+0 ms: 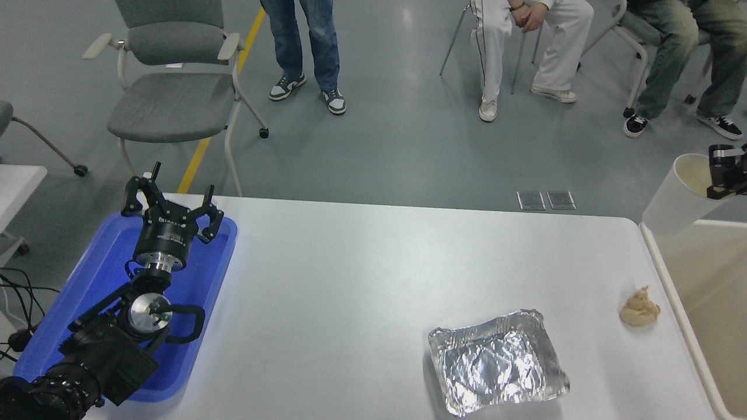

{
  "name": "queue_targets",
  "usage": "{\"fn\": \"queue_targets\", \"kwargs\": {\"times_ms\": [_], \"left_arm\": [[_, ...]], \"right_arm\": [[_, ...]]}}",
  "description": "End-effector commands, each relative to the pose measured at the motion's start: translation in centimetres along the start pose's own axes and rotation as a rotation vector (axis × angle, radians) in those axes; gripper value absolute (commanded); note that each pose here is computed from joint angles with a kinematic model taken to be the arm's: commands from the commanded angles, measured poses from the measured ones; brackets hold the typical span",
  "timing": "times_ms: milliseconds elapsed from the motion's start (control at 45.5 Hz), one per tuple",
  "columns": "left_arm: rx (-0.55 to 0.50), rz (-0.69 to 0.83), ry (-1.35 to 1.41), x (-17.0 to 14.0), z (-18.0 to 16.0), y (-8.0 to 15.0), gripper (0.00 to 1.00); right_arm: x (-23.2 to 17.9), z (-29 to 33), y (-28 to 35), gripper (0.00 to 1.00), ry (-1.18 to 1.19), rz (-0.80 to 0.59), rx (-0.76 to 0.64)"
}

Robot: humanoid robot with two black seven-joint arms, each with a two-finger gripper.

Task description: Pick up paper cup place in dustbin

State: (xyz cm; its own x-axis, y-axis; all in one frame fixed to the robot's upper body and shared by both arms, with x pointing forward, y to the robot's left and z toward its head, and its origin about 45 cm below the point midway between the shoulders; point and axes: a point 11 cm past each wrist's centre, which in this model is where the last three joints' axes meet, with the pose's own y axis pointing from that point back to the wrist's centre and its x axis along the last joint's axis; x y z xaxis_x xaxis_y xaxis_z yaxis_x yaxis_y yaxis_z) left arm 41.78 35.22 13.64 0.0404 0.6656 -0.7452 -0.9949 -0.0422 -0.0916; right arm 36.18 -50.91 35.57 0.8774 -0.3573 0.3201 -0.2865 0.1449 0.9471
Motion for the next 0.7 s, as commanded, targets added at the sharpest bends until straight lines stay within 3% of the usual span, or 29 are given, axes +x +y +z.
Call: {"fn": "queue_targets", "kwargs": {"times_ms": [0, 352, 681], "left_arm": [[0.000, 0.000, 0.000, 0.0, 0.0, 0.0, 1.00], [0.001, 0.000, 0.001, 0.0, -0.1, 0.0, 1.00], [0.001, 0.000, 0.001, 0.0, -0.1, 0.0, 1.00]], "right_arm": [[-2.3, 7.7, -4.2, 0.00, -0.129, 0.021, -0.078], [-6.8, 13.1, -10.8, 0.00, -0.195, 0.157, -0.123], [-8.0, 15.9, -13.5, 0.00, -0.235, 0.280, -0.165]]}}
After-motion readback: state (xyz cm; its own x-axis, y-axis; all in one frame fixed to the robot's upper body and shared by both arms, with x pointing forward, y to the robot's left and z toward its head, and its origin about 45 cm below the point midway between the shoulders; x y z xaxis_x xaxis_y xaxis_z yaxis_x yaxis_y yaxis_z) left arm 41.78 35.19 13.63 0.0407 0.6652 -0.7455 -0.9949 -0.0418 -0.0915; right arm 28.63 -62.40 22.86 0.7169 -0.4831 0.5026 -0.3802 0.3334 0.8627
